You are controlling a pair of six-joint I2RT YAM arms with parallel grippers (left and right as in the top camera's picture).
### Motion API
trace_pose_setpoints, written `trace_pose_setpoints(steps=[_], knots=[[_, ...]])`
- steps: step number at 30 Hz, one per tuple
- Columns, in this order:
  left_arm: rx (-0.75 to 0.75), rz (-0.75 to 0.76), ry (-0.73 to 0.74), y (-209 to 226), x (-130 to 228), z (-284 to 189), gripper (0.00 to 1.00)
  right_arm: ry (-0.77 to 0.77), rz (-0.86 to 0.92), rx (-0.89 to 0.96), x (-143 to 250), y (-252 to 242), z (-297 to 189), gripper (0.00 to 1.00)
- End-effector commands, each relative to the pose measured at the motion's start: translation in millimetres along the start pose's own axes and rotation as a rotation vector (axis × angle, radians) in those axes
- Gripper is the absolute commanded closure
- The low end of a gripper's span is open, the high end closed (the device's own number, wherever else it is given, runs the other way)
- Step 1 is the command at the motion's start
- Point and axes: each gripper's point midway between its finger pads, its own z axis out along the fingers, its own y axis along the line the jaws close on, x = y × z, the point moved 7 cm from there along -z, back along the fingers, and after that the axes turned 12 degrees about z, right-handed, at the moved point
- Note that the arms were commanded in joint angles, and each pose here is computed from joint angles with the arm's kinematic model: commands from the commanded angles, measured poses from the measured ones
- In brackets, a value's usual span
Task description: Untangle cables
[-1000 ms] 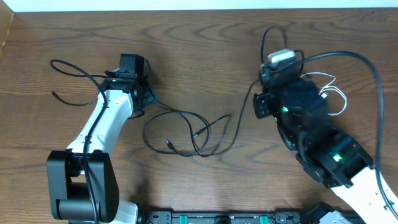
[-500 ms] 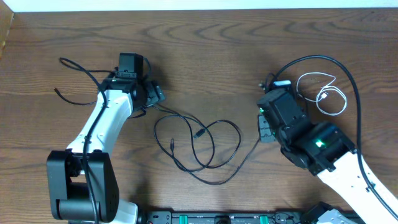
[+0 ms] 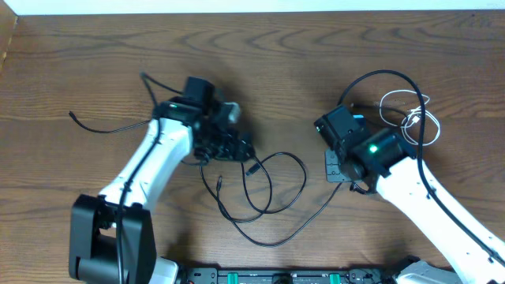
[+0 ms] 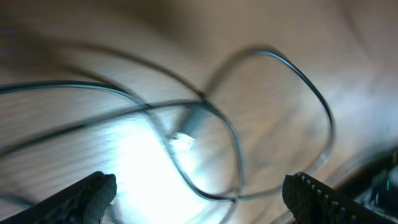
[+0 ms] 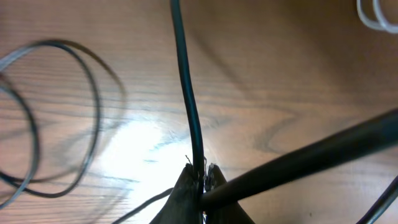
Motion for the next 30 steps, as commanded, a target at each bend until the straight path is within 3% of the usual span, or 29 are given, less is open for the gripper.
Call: trace_pose_setpoints(steps=[1, 6, 13, 18, 23, 30], knots=[[0.055, 0.152, 0.017, -35.1, 4.2, 1.5, 0.09, 0.085, 0.007, -0.022, -6.4, -3.9, 10.6, 0.99], [0.089, 0.252, 0.105, -70.7, 17.8, 17.9, 0.09, 0.227, 0.001, -0.114, -12.0, -9.2, 29.0, 0.99], [0.07, 0.349, 0.16, -100.9, 29.0, 32.1, 0.09, 0.285, 0.018, -0.093, -21.7, -17.7, 53.4, 0.99], [-0.036, 0.297, 0.147, -105.8, 27.6, 38.8, 0.09, 0.3, 0.021, -0.084, -23.3, -16.4, 62.4, 0.98], [-0.03, 0.308, 0.103, -118.7, 21.1, 47.9, 0.09, 0.294, 0.017, -0.088, -24.4, -15.7, 62.8, 0.92], [-0.177, 0.176, 0.105, -112.5, 19.4, 71.5, 0.09, 0.291, -0.013, -0.094, -24.7, -15.5, 62.9, 0.92]])
